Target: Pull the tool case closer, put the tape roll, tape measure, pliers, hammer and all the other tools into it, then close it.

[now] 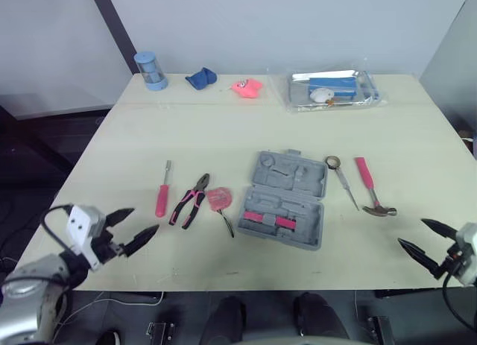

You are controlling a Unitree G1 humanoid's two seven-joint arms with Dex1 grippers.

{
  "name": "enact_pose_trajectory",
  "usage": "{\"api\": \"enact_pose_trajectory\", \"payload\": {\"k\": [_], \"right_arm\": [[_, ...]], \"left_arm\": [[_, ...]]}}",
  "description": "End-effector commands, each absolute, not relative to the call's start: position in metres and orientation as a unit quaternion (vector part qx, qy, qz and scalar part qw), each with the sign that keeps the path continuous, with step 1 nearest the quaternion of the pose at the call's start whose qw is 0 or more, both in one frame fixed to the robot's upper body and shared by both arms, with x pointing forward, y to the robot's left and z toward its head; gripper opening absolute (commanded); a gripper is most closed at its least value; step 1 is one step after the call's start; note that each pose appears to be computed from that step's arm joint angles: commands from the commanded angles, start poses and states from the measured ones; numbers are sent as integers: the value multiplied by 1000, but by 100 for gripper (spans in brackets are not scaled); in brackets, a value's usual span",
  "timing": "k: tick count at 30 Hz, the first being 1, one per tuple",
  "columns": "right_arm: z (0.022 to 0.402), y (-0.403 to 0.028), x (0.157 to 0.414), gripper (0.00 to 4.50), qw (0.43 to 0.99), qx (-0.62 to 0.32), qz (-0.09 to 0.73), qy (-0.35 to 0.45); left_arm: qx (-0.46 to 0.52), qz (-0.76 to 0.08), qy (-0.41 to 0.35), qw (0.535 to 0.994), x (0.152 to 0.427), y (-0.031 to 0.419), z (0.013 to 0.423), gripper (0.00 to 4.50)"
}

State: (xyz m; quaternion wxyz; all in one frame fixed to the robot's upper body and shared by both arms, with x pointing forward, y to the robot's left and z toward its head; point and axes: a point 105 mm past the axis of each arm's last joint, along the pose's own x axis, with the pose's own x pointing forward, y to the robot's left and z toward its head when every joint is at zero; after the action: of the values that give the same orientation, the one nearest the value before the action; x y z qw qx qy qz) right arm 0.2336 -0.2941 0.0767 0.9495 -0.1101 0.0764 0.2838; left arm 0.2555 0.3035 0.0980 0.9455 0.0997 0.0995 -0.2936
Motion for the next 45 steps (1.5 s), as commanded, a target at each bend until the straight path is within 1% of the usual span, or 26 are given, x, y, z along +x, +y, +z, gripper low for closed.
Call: {"api": "enact_pose_trajectory", "payload": {"k": [1,4,7,10,11,12,13,14,15,16,17,18,20,21,22,23,27,33,39,45], "right_arm": [[89,-276,245,450,944,-115,304,61],[93,-263,254,450,940,-118,313,60],[95,-240,269,450,929,-125,341,68],[98,-220,286,450,919,-126,366,80],[99,-212,291,450,914,-128,377,84],[99,-206,295,450,910,-130,385,88],[99,-202,299,425,907,-131,389,91],[99,-198,303,396,904,-133,394,95],[99,-195,306,367,902,-136,398,100],[98,-192,310,326,899,-137,401,106],[97,-190,313,274,897,-139,404,113],[96,-190,316,231,895,-143,405,117],[93,-188,321,145,892,-154,406,129],[89,-187,323,81,888,-160,408,138],[86,-187,325,60,884,-167,410,149],[81,-186,325,5,877,-181,415,163],[71,-187,327,2,864,-209,418,188],[68,-179,332,2,858,-217,426,186],[67,-166,336,2,853,-220,438,181],[66,-158,337,2,849,-221,445,177]], "left_arm": [[129,-331,98,930,269,295,107,449],[135,-359,94,919,281,287,112,449],[141,-403,92,899,304,271,116,449],[143,-436,84,884,326,252,118,374],[147,-451,83,876,332,244,117,310],[151,-464,82,869,336,238,116,273],[154,-475,83,862,340,234,115,231],[153,-488,86,855,343,228,114,179],[152,-497,90,849,347,223,113,140],[152,-507,94,843,350,218,111,95],[154,-515,99,837,353,214,110,43],[158,-523,103,831,355,211,108,4],[164,-534,108,822,360,205,106,0],[167,-539,112,818,363,200,104,0],[168,-543,114,815,365,196,103,0],[171,-547,116,811,368,191,102,0],[180,-566,129,794,370,179,96,0],[192,-575,147,782,373,165,85,0],[203,-565,154,785,381,152,82,0],[213,-549,162,792,387,149,79,0]]}}
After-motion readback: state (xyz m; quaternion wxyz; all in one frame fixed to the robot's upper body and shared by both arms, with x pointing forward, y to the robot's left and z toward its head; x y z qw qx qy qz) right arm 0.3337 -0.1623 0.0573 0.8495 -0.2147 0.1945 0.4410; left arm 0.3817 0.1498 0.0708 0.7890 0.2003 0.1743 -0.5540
